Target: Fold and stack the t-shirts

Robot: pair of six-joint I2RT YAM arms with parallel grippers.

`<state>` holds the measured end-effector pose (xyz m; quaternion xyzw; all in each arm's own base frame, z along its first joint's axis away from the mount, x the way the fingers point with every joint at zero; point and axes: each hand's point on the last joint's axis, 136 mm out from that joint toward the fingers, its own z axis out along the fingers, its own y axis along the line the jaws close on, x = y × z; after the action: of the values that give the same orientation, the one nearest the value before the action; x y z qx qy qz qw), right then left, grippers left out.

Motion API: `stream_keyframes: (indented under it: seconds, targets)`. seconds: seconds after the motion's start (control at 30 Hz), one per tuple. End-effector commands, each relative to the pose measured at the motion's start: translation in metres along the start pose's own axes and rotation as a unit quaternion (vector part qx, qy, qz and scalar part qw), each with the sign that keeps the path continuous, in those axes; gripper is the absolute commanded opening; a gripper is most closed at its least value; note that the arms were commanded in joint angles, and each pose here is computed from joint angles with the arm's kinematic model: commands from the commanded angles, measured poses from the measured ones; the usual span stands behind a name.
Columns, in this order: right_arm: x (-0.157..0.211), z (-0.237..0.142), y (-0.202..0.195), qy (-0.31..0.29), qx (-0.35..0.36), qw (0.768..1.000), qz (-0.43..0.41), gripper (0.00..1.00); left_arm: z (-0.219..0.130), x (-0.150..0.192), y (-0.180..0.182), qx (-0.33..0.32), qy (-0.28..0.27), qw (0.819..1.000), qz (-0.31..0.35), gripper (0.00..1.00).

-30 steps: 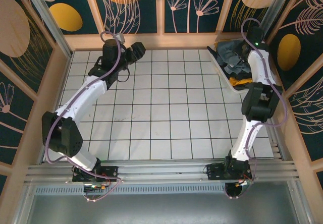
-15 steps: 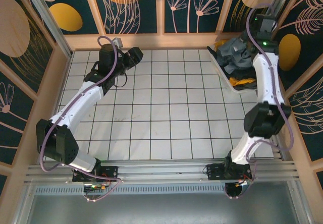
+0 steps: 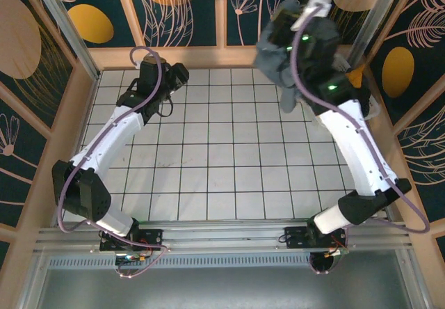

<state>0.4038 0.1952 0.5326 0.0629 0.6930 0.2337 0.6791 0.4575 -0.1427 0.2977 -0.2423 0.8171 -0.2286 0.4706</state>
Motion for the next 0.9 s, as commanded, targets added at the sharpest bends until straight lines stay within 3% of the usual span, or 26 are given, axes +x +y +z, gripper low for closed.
stream_keyframes:
  seconds: [0.0,0.07,0.17,0.23,0.3,0.4,0.5,0.57,0.63,0.73,0.87]
  targets:
    - [0.103,0.028,0.040,0.098,-0.041,0.994,-0.018,0.00,-0.052,-0.051,0.018,-0.063,-0.108,0.992,-0.014,0.71]
    - [0.194,0.042,0.067,0.212,-0.087,0.973,-0.016,0.01,-0.077,-0.069,0.027,-0.084,-0.151,0.985,-0.016,0.72]
    - [0.297,0.042,0.111,0.382,-0.193,0.904,0.013,0.38,-0.107,-0.084,0.038,-0.103,-0.191,0.976,-0.015,0.73]
    - [0.328,0.040,0.123,0.433,-0.203,0.878,-0.002,0.51,-0.114,-0.081,0.044,-0.107,-0.191,0.976,-0.008,0.74]
    - [0.336,0.040,0.122,0.447,-0.203,0.871,-0.008,0.59,-0.109,-0.066,0.051,-0.110,-0.162,0.981,0.003,0.74]
    - [0.331,0.047,0.090,0.440,-0.170,0.882,0.009,0.64,-0.089,-0.026,0.064,-0.115,-0.083,0.990,0.011,0.74]
    - [0.327,0.048,0.031,0.439,-0.103,0.892,0.029,0.63,-0.065,0.032,0.078,-0.106,0.027,0.994,0.004,0.71]
    - [0.325,0.042,-0.017,0.436,-0.042,0.898,0.038,0.60,-0.051,0.075,0.085,-0.086,0.104,0.991,-0.001,0.64]
    - [0.325,0.028,-0.066,0.438,0.015,0.897,0.057,0.58,-0.040,0.126,0.091,-0.055,0.192,0.980,-0.006,0.49]
    - [0.329,0.000,-0.124,0.442,0.071,0.891,0.077,0.56,-0.034,0.189,0.101,-0.053,0.288,0.956,0.019,0.42]
    - [0.341,-0.039,-0.161,0.456,0.107,0.881,0.069,0.56,-0.031,0.242,0.112,-0.083,0.351,0.930,0.071,0.49]
